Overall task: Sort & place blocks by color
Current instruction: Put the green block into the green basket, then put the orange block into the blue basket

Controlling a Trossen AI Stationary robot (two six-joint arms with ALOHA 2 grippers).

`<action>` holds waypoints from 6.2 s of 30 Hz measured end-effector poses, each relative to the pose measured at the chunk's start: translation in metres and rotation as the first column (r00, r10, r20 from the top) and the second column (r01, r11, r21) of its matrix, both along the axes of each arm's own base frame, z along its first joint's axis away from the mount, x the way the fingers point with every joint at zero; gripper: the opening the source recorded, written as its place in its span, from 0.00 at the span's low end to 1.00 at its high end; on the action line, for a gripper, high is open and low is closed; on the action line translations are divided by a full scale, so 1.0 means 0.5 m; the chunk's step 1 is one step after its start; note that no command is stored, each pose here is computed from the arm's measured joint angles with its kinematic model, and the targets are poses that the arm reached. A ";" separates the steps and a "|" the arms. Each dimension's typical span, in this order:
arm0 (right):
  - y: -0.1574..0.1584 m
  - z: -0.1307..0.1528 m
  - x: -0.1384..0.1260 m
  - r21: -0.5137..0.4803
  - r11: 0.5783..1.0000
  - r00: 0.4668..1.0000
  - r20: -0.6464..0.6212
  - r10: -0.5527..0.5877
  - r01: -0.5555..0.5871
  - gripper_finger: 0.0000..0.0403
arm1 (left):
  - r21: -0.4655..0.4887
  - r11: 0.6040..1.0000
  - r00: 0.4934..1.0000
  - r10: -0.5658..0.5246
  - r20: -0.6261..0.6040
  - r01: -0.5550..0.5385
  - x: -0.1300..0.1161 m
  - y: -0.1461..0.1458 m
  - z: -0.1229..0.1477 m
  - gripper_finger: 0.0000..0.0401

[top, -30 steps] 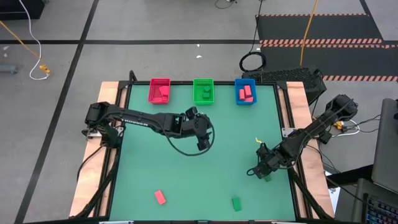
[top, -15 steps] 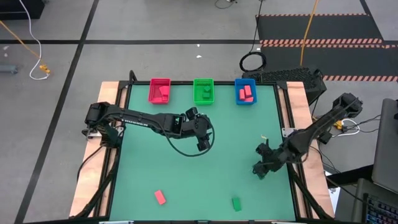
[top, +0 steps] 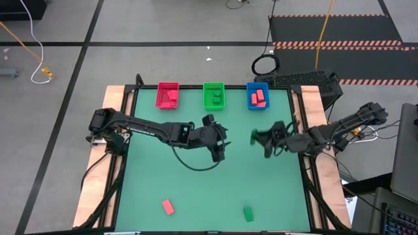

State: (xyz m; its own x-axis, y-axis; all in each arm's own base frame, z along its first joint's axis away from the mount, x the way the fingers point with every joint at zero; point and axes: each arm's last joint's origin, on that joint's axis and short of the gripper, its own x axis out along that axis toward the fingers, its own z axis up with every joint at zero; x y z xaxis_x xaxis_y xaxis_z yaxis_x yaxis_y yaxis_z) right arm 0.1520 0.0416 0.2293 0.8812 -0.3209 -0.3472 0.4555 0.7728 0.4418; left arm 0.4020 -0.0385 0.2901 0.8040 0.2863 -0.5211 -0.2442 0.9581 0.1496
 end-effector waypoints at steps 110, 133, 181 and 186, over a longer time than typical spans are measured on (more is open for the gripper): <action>-0.026 -0.025 0.149 -0.408 0.872 0.956 -0.009 0.293 -0.271 0.48 | -0.297 0.863 0.913 0.387 -0.129 -0.408 -0.055 0.424 -0.072 0.68; 0.029 -0.074 0.122 -0.115 0.639 0.649 -0.168 0.742 -0.760 0.48 | -0.396 0.913 0.959 -0.022 -0.283 -0.096 -0.157 -0.136 0.037 0.48; 0.010 -0.077 0.126 -0.134 0.729 0.738 -0.202 0.643 -0.672 0.48 | -0.279 0.566 0.183 -0.626 -0.758 0.776 -0.291 -0.401 -0.255 0.48; 0.010 -0.077 0.126 -0.134 0.729 0.738 -0.201 0.644 -0.672 0.48 | -0.280 0.565 0.191 -0.634 -0.749 0.776 -0.293 -0.399 -0.262 0.48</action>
